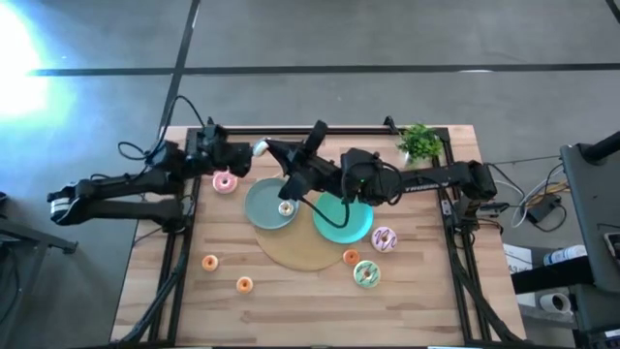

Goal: Pick & Place donuts
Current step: Put the small blue donut on the light blue plate

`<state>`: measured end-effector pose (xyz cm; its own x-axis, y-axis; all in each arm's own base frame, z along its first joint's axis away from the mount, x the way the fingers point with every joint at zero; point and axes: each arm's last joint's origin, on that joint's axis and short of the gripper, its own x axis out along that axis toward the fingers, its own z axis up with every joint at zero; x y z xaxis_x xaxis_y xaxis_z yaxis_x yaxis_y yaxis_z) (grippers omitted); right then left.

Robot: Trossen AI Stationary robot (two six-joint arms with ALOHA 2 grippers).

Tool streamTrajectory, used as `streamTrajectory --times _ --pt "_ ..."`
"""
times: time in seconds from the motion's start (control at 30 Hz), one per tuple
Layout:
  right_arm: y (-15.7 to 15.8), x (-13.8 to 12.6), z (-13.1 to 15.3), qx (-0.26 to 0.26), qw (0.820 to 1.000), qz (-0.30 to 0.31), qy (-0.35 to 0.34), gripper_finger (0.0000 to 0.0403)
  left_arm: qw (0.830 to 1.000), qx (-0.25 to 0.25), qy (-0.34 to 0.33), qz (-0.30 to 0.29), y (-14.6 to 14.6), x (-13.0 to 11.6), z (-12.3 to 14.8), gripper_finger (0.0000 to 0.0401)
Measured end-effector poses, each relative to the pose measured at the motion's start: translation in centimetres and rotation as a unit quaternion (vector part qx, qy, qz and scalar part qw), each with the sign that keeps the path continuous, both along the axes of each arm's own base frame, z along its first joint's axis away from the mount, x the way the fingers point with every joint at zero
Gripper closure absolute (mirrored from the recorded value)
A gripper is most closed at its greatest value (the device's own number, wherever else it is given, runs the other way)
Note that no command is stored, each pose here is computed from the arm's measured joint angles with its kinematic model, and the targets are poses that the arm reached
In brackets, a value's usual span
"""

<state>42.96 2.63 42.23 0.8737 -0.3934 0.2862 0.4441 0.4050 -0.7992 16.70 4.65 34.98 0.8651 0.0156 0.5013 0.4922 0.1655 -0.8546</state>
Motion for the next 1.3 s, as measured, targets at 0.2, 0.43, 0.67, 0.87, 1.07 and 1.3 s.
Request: streamTrajectory --times 0.2,0.43,0.67,0.87,1.07,1.3 --pt "-0.1 0.0 -0.1 0.005 1.0 -0.023 0.004 0.0394 1.0 -0.006 0.013 0.004 0.5 0.6 -0.2 0.0298" --pt "-0.1 0.0 -0.1 0.004 1.0 -0.026 0.005 0.0394 1.0 -0.001 0.007 -0.014 0.5 0.7 0.5 0.0297" --pt "-0.1 -0.1 0.0 0.003 1.0 -0.026 0.006 0.0394 0.999 0.037 -0.014 -0.008 0.5 0.9 2.5 0.0297" --pt "-0.1 -0.3 0.2 0.002 1.0 -0.027 0.003 0.0394 0.999 0.04 0.003 -0.022 0.8 2.0 2.3 0.0297" --pt "-0.2 -1.0 1.1 0.003 1.0 -0.029 -0.005 0.0394 0.999 0.04 0.01 -0.02 1.2 2.3 2.0 0.0287" --pt "-0.4 -1.6 1.7 0.015 0.998 -0.054 -0.013 0.0394 0.999 0.039 -0.001 -0.004 1.7 1.7 2.3 0.0214"
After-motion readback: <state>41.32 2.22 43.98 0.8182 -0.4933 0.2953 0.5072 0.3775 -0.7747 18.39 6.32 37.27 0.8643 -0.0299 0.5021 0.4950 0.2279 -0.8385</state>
